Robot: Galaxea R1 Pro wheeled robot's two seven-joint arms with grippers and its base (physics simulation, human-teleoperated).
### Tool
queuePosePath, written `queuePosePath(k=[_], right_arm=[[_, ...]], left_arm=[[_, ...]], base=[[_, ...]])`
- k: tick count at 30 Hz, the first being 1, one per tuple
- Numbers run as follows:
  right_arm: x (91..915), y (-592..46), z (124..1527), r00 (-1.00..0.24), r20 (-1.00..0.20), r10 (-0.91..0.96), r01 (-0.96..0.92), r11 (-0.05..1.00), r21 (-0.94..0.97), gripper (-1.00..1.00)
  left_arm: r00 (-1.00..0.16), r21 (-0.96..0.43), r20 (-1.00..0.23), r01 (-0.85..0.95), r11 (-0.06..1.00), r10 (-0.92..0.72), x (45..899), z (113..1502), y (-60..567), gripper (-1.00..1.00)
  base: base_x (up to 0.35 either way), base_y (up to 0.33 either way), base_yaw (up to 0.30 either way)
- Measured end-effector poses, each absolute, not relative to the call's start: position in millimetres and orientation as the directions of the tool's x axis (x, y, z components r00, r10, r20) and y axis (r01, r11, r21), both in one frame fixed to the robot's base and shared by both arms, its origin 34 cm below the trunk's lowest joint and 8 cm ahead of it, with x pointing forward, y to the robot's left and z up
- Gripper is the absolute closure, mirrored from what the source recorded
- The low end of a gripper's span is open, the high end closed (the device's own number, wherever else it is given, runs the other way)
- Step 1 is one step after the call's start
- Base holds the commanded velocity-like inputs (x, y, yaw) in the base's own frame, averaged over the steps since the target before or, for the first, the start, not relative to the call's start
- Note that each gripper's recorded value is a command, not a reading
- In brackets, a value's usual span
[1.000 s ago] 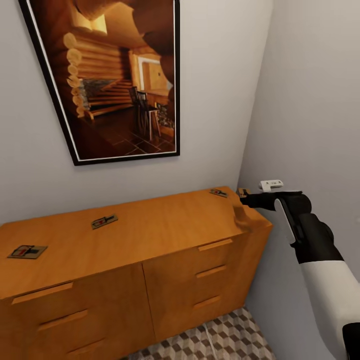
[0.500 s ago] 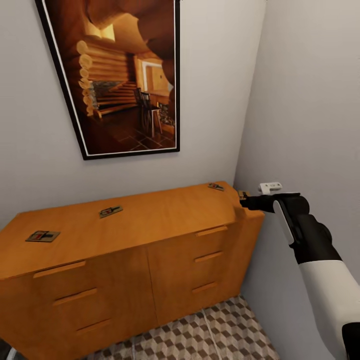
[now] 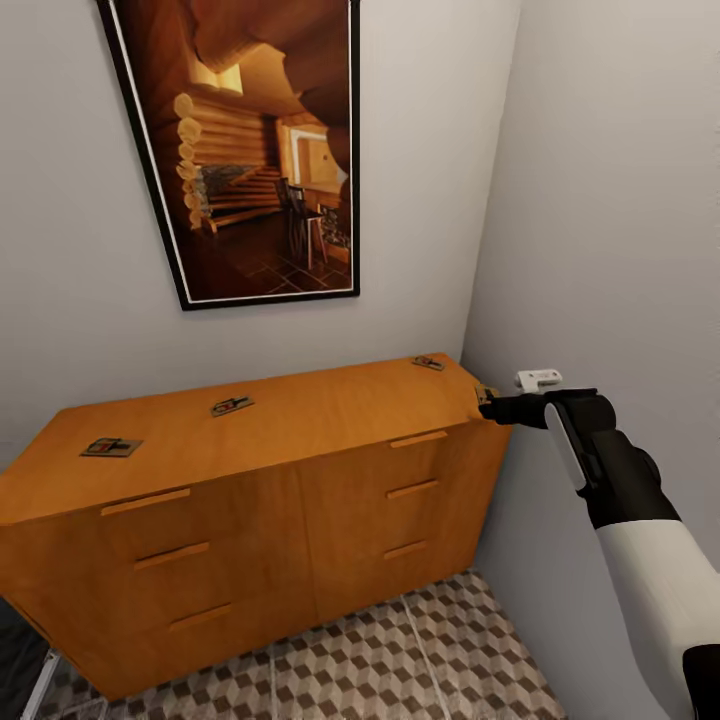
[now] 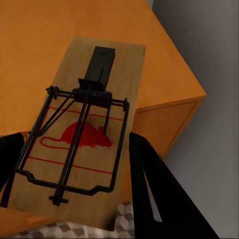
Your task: Take the four mousetraps from the cabinet in the bathroom and place them on the bathroom floor. Make sure all four end up on the same floor surface, and ensure that at least two of them are either under or directly next to the same bathroom sink.
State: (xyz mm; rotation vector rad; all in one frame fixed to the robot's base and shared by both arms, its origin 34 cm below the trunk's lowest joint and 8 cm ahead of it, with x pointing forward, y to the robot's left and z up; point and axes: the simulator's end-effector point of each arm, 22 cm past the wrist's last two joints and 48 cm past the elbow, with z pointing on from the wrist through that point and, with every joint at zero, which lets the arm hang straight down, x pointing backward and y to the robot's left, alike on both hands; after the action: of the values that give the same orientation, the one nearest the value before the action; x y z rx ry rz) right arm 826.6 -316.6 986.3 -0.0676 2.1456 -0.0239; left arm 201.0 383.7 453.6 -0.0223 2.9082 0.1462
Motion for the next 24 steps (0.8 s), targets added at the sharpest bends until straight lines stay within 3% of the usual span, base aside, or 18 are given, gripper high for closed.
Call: queuePosePath(k=[24], right_arm=[[825.7, -319.3, 957.7, -0.593, -0.804, -0.046, -0.034, 0.999, -0.032, 1.0]], left_arm=[[-0.973, 0.096, -0.23, -0.027, 0.995, -0.004, 201.7, 453.6, 383.1, -1.0]], base=[[-0.195, 0.0, 0.0]])
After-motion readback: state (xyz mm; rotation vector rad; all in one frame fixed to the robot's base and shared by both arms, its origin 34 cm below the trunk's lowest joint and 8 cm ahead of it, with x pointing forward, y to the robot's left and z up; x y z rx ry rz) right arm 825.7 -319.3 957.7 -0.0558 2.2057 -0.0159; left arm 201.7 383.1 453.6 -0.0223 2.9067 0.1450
